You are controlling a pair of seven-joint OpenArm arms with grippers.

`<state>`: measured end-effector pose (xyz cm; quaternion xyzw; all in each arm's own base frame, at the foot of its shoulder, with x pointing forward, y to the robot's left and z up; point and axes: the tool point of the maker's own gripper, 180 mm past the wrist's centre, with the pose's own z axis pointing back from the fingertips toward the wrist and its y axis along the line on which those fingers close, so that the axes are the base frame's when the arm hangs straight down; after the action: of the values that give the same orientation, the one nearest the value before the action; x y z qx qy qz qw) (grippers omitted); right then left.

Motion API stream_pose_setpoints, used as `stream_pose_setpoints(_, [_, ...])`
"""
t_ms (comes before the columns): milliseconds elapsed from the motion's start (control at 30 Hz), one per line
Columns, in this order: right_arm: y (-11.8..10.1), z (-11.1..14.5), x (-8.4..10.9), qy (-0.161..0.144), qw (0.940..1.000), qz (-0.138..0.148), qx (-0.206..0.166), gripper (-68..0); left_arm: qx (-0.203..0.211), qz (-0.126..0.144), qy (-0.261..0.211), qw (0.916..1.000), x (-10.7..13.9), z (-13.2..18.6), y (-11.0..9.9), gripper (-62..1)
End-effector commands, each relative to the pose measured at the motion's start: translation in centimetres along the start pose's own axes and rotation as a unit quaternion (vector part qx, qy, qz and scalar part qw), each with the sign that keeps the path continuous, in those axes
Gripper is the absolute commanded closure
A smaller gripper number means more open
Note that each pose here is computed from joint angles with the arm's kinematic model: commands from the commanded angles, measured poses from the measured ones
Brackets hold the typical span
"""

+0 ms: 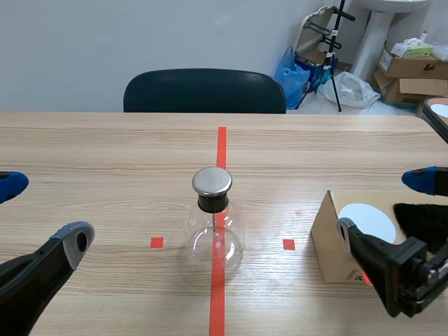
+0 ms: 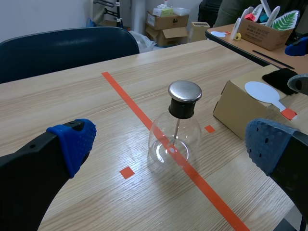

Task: Do the electroscope experiment

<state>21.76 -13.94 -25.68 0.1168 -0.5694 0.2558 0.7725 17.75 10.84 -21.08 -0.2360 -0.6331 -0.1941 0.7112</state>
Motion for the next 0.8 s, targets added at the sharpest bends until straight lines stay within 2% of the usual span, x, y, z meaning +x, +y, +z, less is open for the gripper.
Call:
stream_pose_setpoints(0, [-0.57, -0.03, 1.1, -0.022, 0.9997, 0.002, -0.006, -67.9, -0.001, 0.001, -0.012, 0.9999, 0.63, -0.01, -0.12, -62.3])
stream_pose_setpoints(233, [-0.56, -0.03, 1.1, -0.022, 0.9997, 0.002, -0.006, -67.9, 0.001, -0.004, -0.007, 1.0, 0.44, -0.02, -0.04, -62.3])
stream_pose_setpoints(433, [-0.56, -0.03, 1.09, -0.022, 0.9997, 0.002, -0.006, -67.9, -0.006, -0.021, 0.002, 0.9998, 0.12, -0.03, -0.3, -62.3])
stream_pose_setpoints(767, [-0.57, -0.03, 1.12, -0.022, 0.9997, 0.002, -0.006, -67.9, -0.006, -0.021, 0.002, 0.9998, 0.12, -0.03, -0.3, -62.3])
